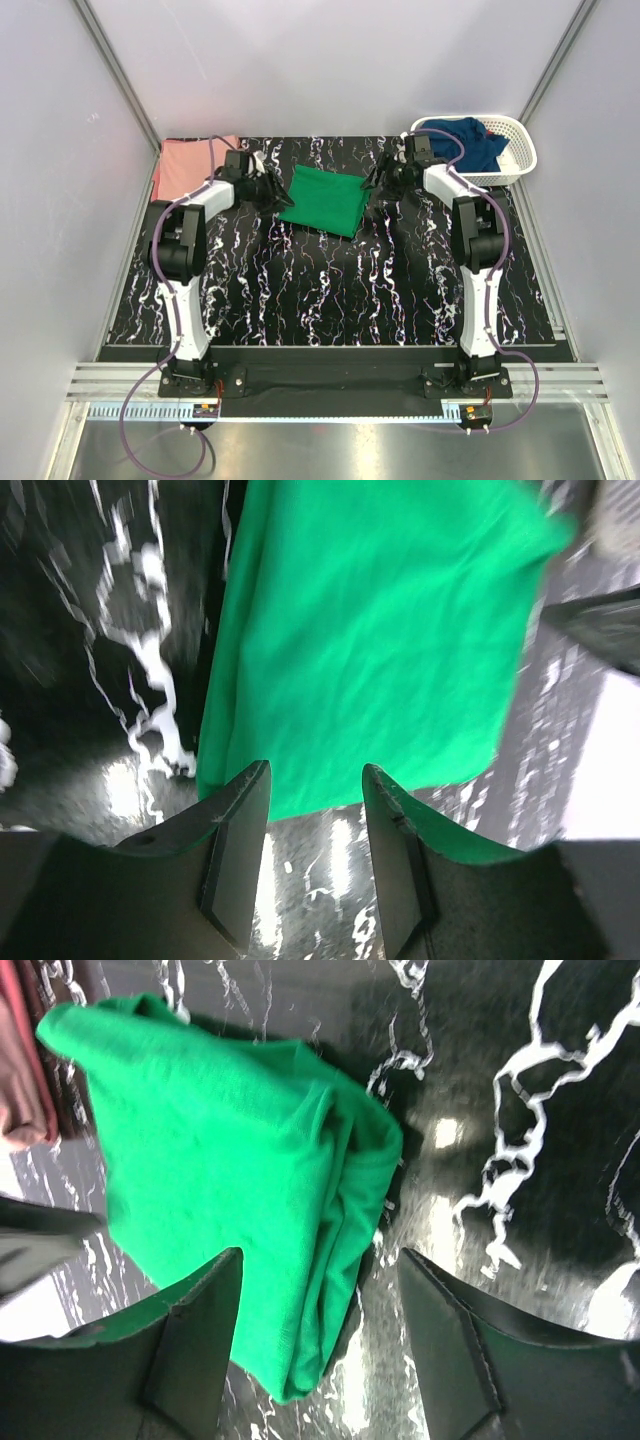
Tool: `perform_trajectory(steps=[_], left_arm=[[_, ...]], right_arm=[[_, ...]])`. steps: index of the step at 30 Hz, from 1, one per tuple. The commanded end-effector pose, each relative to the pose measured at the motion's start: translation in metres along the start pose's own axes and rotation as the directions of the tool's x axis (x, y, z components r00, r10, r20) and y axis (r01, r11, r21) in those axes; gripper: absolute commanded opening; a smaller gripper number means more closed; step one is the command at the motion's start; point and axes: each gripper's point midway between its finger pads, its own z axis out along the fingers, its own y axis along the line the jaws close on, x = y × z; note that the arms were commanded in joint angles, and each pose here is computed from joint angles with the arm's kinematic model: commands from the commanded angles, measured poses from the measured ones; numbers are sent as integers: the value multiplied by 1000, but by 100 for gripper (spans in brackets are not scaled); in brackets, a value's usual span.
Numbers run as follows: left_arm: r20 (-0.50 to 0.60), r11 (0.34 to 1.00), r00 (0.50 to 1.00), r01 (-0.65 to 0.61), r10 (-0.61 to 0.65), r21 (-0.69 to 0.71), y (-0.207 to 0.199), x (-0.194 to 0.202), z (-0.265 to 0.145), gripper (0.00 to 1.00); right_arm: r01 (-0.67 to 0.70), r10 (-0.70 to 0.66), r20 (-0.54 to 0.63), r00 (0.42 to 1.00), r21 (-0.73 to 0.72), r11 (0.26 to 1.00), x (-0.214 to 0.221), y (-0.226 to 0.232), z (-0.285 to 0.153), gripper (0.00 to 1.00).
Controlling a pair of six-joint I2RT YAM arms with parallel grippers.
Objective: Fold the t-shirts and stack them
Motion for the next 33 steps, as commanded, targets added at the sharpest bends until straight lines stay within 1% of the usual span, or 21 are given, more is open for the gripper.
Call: perform_trajectory(steps=[1, 2, 3, 5, 9, 12, 13, 15, 16, 18, 21, 22, 23, 26, 27, 29, 31, 32, 33], left_arm=[[27, 997, 998, -52, 54, -55, 9, 5, 1, 46], [22, 996, 998, -50, 51, -70, 12, 8, 3, 46], [16, 996, 999, -47, 48, -79, 14, 11, 5, 46], [-1, 995, 1000, -27, 27, -97, 21, 19, 10, 45], [-17, 992, 1000, 0, -3, -126, 28, 32, 10, 39], [-24, 990, 1000, 7, -11, -143, 30, 45, 6, 37], [-22, 990, 1000, 9, -13, -143, 30, 47, 4, 35], [-37, 990, 999, 12, -18, -139, 30, 60, 1, 34], [-41, 992, 999, 17, -22, -123, 27, 63, 1, 32], [-58, 993, 998, 31, -38, -117, 25, 75, -3, 31], [-60, 997, 998, 30, -35, -77, 10, 86, -8, 31], [-51, 997, 998, 23, -27, -67, 2, 90, -16, 31], [-59, 998, 998, 16, -20, -60, -5, 97, -19, 31], [-41, 998, 999, 20, -23, -67, -18, 103, -33, 36], [-41, 996, 998, 42, -45, -73, -19, 105, -36, 36], [-30, 996, 998, 52, -54, -78, -22, 99, -41, 37], [-22, 991, 998, 48, -51, -123, -13, 92, -41, 39], [-6, 990, 999, 49, -50, -130, -12, 80, -39, 39], [-12, 990, 999, 38, -40, -133, -8, 78, -37, 39]], right_arm=[[60, -56, 53, 997, -89, 994, -7, 27, -21, 71], [62, -56, 59, 997, -101, 993, -6, 27, -20, 70], [51, -47, 34, 998, -113, 992, 2, 24, -16, 69], [48, -45, 24, 999, -133, 990, 6, 24, -12, 68], [50, -51, -2, 999, -159, 986, 17, 20, -7, 62], [54, -62, -37, 997, -178, 982, 28, 17, -5, 56], [59, -68, -37, 997, -192, 980, 30, 19, -6, 51], [50, -67, -67, 995, -226, 973, 42, 20, -8, 48], [58, -77, -69, 995, -248, 967, 44, 25, -9, 43], [41, -65, -94, 993, -239, 970, 55, 19, -9, 41], [39, -63, -102, 993, -220, 975, 67, 12, -17, 42], [54, -75, -81, 994, -231, 971, 64, 19, -25, 44], [46, -67, -92, 993, -218, 975, 72, 14, -27, 45], [65, -84, -84, 993, -213, 975, 76, 16, -39, 46], [70, -89, -83, 993, -213, 975, 77, 17, -42, 46], [81, -100, -78, 992, -211, 974, 75, 19, -46, 47], [89, -111, -92, 990, -215, 973, 76, 20, -46, 48], [103, -127, -89, 988, -239, 966, 73, 26, -47, 49], [109, -134, -88, 987, -245, 963, 72, 27, -47, 52]])
